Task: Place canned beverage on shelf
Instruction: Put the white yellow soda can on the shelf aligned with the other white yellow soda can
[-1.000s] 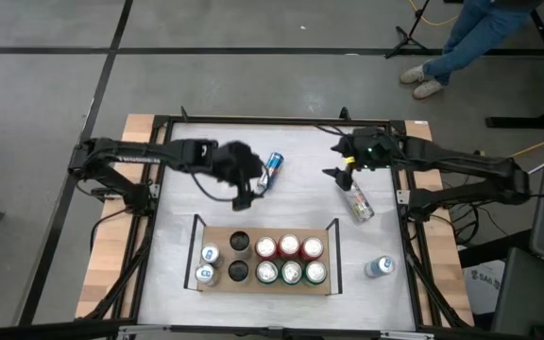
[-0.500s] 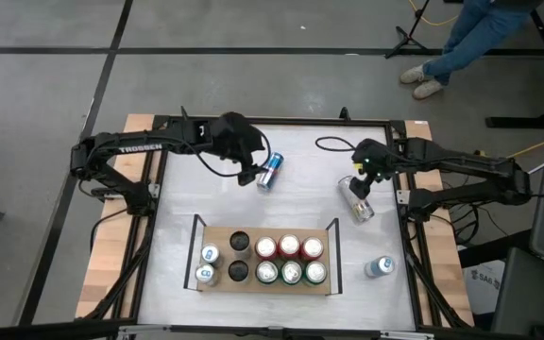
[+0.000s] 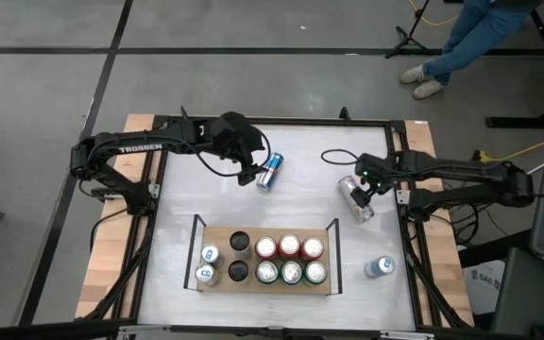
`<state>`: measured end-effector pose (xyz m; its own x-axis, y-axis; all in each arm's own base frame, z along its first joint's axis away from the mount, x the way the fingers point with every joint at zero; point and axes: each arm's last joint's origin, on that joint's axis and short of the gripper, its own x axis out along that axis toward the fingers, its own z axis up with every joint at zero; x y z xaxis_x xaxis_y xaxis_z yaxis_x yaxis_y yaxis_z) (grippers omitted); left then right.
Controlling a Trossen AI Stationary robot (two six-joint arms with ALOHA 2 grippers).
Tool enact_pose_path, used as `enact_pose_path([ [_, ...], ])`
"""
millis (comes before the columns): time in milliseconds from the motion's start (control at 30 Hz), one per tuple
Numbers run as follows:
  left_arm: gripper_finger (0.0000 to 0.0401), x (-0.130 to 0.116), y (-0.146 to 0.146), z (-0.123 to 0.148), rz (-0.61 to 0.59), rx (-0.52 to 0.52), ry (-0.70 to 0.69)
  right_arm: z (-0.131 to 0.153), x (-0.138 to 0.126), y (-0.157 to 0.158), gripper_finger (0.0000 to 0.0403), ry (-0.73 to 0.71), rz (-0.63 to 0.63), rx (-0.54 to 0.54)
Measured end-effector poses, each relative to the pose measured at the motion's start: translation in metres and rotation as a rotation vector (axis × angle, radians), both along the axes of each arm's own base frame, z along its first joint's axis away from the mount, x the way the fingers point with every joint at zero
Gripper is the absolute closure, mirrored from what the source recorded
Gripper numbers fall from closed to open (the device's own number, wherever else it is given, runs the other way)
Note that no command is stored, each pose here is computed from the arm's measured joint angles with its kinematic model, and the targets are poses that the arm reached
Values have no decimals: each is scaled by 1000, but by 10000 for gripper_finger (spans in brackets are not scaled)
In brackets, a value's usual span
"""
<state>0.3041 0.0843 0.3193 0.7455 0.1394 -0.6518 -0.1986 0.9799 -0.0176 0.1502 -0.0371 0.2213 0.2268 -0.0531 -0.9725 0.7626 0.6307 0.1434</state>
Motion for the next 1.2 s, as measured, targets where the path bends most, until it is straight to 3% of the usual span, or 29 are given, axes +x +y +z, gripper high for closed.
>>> enact_pose_path([
  [433, 64, 0, 0, 0, 1, 0, 0, -40, -1, 1, 31, -69, -6, 2],
  [1200, 64, 0, 0, 0, 2, 0, -1, -70, -5, 2, 40, -126, -71, 10],
])
